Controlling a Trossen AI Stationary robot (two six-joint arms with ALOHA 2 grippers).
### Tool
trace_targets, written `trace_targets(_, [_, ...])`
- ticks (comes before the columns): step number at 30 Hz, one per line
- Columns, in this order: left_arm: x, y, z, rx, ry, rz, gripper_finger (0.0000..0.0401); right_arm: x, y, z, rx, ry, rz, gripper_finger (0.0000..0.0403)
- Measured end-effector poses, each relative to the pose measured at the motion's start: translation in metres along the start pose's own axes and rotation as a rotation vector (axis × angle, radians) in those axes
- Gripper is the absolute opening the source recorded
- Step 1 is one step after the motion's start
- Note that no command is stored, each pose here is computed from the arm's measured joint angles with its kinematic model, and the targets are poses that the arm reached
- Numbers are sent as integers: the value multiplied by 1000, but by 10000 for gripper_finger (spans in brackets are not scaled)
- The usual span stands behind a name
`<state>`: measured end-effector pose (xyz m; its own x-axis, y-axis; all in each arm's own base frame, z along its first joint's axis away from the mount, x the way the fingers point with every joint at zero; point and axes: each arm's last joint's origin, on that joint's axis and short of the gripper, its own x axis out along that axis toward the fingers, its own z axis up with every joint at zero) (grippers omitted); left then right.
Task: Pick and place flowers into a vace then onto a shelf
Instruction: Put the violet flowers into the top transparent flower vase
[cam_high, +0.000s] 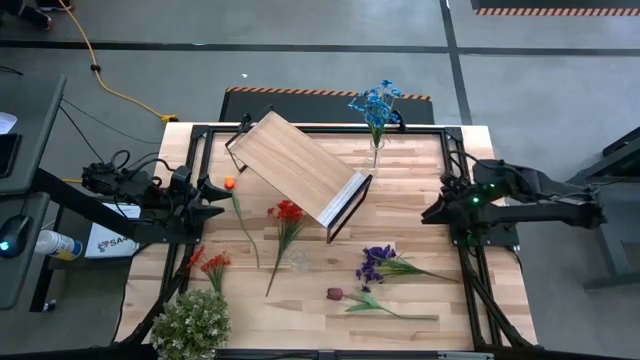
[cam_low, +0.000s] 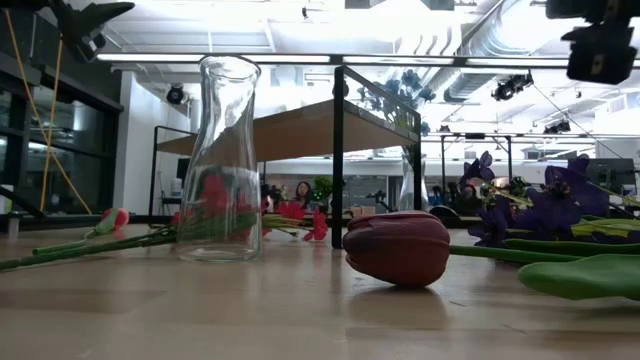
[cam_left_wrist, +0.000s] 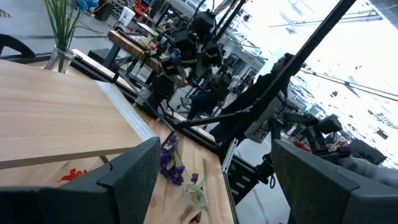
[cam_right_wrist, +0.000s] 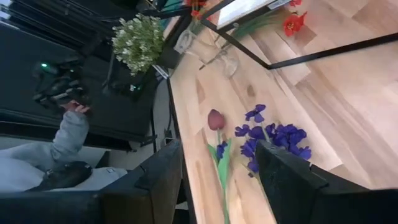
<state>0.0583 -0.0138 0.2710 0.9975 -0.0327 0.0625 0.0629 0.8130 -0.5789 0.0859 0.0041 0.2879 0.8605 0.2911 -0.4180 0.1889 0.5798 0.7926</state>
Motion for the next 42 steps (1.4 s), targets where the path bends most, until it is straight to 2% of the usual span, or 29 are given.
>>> trace_targets(5, [0,0,0,-19,0,0,337,-4,4,-8,-12,-17,6,195])
trace_targets(12, [0,0,0,-29,0,0,337,4,8,-15,-69,3,-50,195])
trace_targets(21, [0,0,0,-45,0,0,337,26,7,-36,-124,167,-236,195])
trace_targets(42, [0,1,-2,-57,20,15,337,60,18,-96,-157,369,-461,195])
